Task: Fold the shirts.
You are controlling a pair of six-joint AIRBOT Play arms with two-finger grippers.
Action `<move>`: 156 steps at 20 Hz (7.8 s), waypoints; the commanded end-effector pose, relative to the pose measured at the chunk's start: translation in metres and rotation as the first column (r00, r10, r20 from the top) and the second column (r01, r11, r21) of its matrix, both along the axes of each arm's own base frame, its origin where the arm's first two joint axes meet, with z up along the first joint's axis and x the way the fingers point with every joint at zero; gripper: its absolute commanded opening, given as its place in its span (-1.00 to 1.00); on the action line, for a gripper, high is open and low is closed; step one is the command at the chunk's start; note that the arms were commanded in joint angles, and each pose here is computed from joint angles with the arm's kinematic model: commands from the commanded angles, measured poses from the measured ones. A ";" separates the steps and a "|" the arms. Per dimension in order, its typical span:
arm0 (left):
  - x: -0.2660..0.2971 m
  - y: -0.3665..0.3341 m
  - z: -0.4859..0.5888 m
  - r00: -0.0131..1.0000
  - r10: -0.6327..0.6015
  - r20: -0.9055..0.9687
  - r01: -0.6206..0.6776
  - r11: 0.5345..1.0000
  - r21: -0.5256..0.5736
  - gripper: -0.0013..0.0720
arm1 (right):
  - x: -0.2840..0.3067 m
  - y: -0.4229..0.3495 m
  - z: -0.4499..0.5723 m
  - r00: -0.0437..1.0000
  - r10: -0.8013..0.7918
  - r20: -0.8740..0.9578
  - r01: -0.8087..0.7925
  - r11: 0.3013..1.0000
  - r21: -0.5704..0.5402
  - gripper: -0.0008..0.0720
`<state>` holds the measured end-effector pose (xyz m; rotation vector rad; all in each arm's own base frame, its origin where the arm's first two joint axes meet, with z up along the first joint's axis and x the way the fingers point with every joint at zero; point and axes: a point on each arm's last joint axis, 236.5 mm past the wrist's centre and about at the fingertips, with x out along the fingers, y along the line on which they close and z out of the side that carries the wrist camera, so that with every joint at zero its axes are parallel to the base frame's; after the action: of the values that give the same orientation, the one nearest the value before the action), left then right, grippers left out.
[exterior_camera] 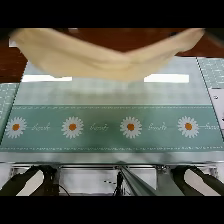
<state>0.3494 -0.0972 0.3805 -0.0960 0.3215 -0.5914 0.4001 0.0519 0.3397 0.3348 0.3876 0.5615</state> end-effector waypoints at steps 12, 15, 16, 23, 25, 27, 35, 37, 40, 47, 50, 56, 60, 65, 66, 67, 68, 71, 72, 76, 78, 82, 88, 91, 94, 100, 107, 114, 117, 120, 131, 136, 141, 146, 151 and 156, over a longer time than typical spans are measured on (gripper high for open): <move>-0.263 0.017 0.116 0.889 0.363 0.280 -0.379 0.926 0.004 -0.90 | -0.257 -0.020 0.150 0.800 -0.465 0.379 0.569 0.789 -0.233 -0.90; -0.254 0.022 0.065 0.928 0.361 0.090 -0.369 0.923 0.108 -0.90 | -0.256 -0.032 0.093 0.860 -0.483 0.167 0.508 0.771 -0.384 -0.90; -0.245 0.025 0.044 0.934 0.358 0.007 -0.356 0.924 0.140 -0.90 | -0.253 -0.034 0.064 0.882 -0.470 0.042 0.438 0.782 -0.443 -0.90; -0.107 0.044 -0.119 0.860 0.317 -0.400 -0.296 0.948 0.116 -0.90 | -0.118 -0.055 -0.064 0.835 -0.324 -0.444 0.164 0.918 -0.362 -0.90; -0.062 0.044 -0.166 0.840 0.286 -0.460 -0.297 0.953 0.051 -0.90 | -0.073 -0.048 -0.101 0.800 -0.221 -0.557 0.098 0.965 -0.242 -0.90; -0.021 0.050 -0.201 0.820 0.283 -0.498 -0.316 0.949 0.019 -0.90 | -0.026 -0.050 -0.134 0.776 -0.204 -0.597 0.098 0.974 -0.205 -0.90; 0.122 0.090 -0.264 0.797 0.364 -0.481 -0.459 0.883 -0.093 -0.90 | 0.132 0.006 -0.217 0.867 -0.234 -0.439 0.157 0.966 -0.204 -0.90; 0.146 0.107 -0.276 0.780 0.422 -0.463 -0.524 0.844 -0.115 -0.90 | 0.159 0.013 -0.225 0.889 -0.259 -0.377 0.198 0.961 -0.193 -0.90; 0.167 0.128 -0.296 0.750 0.495 -0.439 -0.591 0.799 -0.110 -0.90 | 0.188 0.010 -0.242 0.891 -0.306 -0.334 0.262 0.950 -0.170 -0.90; 0.174 0.105 -0.383 0.706 0.441 -0.554 -0.536 0.844 -0.011 -0.90 | 0.178 0.017 -0.340 0.798 -0.272 -0.537 0.185 0.960 -0.211 -0.90; 0.162 0.103 -0.411 0.676 0.418 -0.607 -0.497 0.867 0.045 -0.90 | 0.164 0.021 -0.363 0.754 -0.246 -0.609 0.139 0.966 -0.219 -0.90; 0.106 0.122 -0.415 0.643 0.365 -0.674 -0.310 0.928 0.207 -0.90 | 0.122 0.004 -0.343 0.712 -0.251 -0.655 0.035 0.945 -0.324 -0.90; 0.075 0.110 -0.426 0.570 0.295 -0.766 -0.223 0.954 0.202 -0.90 | 0.084 -0.002 -0.367 0.578 -0.269 -0.770 -0.039 0.934 -0.356 -0.90; 0.069 0.089 -0.438 0.527 0.264 -0.808 -0.196 0.963 0.187 -0.66 | 0.074 0.007 -0.397 0.518 -0.256 -0.816 -0.067 0.939 -0.337 -0.75; 0.065 0.090 -0.436 0.519 0.260 -0.814 -0.187 0.964 0.189 -0.24 | 0.074 0.008 -0.393 0.530 -0.241 -0.813 -0.080 0.940 -0.331 -0.37; 0.056 0.096 -0.432 0.498 0.258 -0.828 -0.161 0.965 0.204 -0.02 | 0.072 0.005 -0.385 0.543 -0.226 -0.809 -0.114 0.934 -0.338 -0.09; 0.043 0.108 -0.426 0.462 0.263 -0.847 -0.124 0.965 0.232 -0.02 | 0.064 -0.006 -0.373 0.552 -0.218 -0.805 -0.174 0.914 -0.367 0.03; -0.012 0.156 -0.410 0.282 0.325 -0.903 -0.130 0.945 0.299 -0.02 | 0.009 -0.084 -0.340 0.463 -0.405 -0.788 -0.326 0.749 -0.576 0.04; -0.027 0.165 -0.407 0.240 0.328 -0.914 -0.183 0.940 0.290 -0.02 | -0.002 -0.102 -0.331 0.433 -0.451 -0.780 -0.284 0.753 -0.593 0.06; -0.124 0.155 -0.430 0.045 0.233 -0.972 -0.295 0.932 0.210 0.68 | -0.049 -0.104 -0.342 0.359 -0.317 -0.878 -0.198 0.893 -0.403 0.33; -0.159 0.126 -0.446 -0.023 0.131 -0.991 -0.342 0.930 0.131 0.76 | -0.066 -0.095 -0.356 0.336 -0.235 -0.912 -0.143 0.945 -0.296 0.33; -0.197 0.096 -0.472 -0.096 0.055 -0.994 -0.336 0.938 0.085 0.76 | -0.082 -0.087 -0.377 0.335 -0.181 -0.924 -0.111 0.967 -0.230 0.33; -0.148 0.101 -0.498 0.055 0.120 -0.991 -0.525 0.848 0.073 0.75 | -0.075 -0.076 -0.381 0.371 -0.147 -0.917 -0.080 0.979 -0.189 0.33; -0.134 0.099 -0.505 0.097 0.162 -0.982 -0.537 0.839 0.085 0.58 | -0.071 -0.070 -0.379 0.381 -0.126 -0.916 -0.068 0.984 -0.164 0.33; -0.130 0.084 -0.513 0.106 0.178 -0.978 -0.485 0.868 0.105 -0.19 | -0.068 -0.063 -0.375 0.390 -0.101 -0.915 -0.055 0.990 -0.133 0.33; -0.136 0.069 -0.514 0.105 0.153 -0.983 -0.414 0.905 0.096 -0.90 | -0.094 -0.073 -0.378 0.365 -0.121 -0.923 -0.073 0.985 -0.158 0.33; -0.139 0.067 -0.512 0.120 0.141 -0.983 -0.381 0.921 0.085 -0.90 | -0.155 -0.032 -0.424 0.329 -0.041 -0.944 0.104 0.995 -0.007 0.36; -0.140 0.065 -0.511 0.127 0.133 -0.983 -0.364 0.928 0.078 -0.90 | -0.143 0.019 -0.455 0.397 -0.035 -0.917 0.190 0.981 0.045 0.34; -0.138 0.066 -0.510 0.132 0.135 -0.982 -0.364 0.928 0.078 -0.90 | -0.131 0.044 -0.463 0.443 -0.082 -0.893 0.151 0.988 -0.016 -0.52; -0.117 0.073 -0.489 0.197 0.141 -0.970 -0.345 0.936 0.066 -0.90 | -0.108 0.052 -0.428 0.541 -0.036 -0.840 0.066 0.998 0.000 -0.89; 0.045 0.089 -0.393 0.530 0.162 -0.833 -0.453 0.884 -0.116 -0.90 | 0.090 0.046 -0.301 0.877 -0.249 -0.412 0.251 0.967 -0.050 -0.90; 0.108 0.097 -0.375 0.595 0.155 -0.789 -0.424 0.894 -0.144 -0.90 | 0.132 0.032 -0.328 0.858 -0.295 -0.420 0.296 0.953 -0.065 -0.90; 0.129 0.103 -0.407 0.537 0.128 -0.834 -0.438 0.887 -0.146 -0.90 | 0.143 0.027 -0.364 0.830 -0.317 -0.459 0.315 0.945 -0.084 -0.89; 0.126 0.110 -0.437 0.474 0.118 -0.872 -0.470 0.872 -0.138 0.16 | 0.146 0.017 -0.361 0.833 -0.334 -0.440 0.325 0.941 -0.099 0.21; 0.104 0.140 -0.414 0.454 0.090 -0.887 -0.456 0.878 -0.144 0.32 | 0.108 -0.084 -0.336 0.807 -0.450 -0.382 0.296 0.868 -0.398 0.21; 0.094 0.133 -0.404 0.461 0.057 -0.886 -0.407 0.901 -0.153 0.27 | 0.048 -0.118 -0.389 0.580 -0.381 -0.720 0.320 0.920 -0.228 0.65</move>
<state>0.4505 0.0398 -0.0272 -0.8211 1.1758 -0.2251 0.4818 -0.0595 -0.0287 0.3731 0.9903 -0.0479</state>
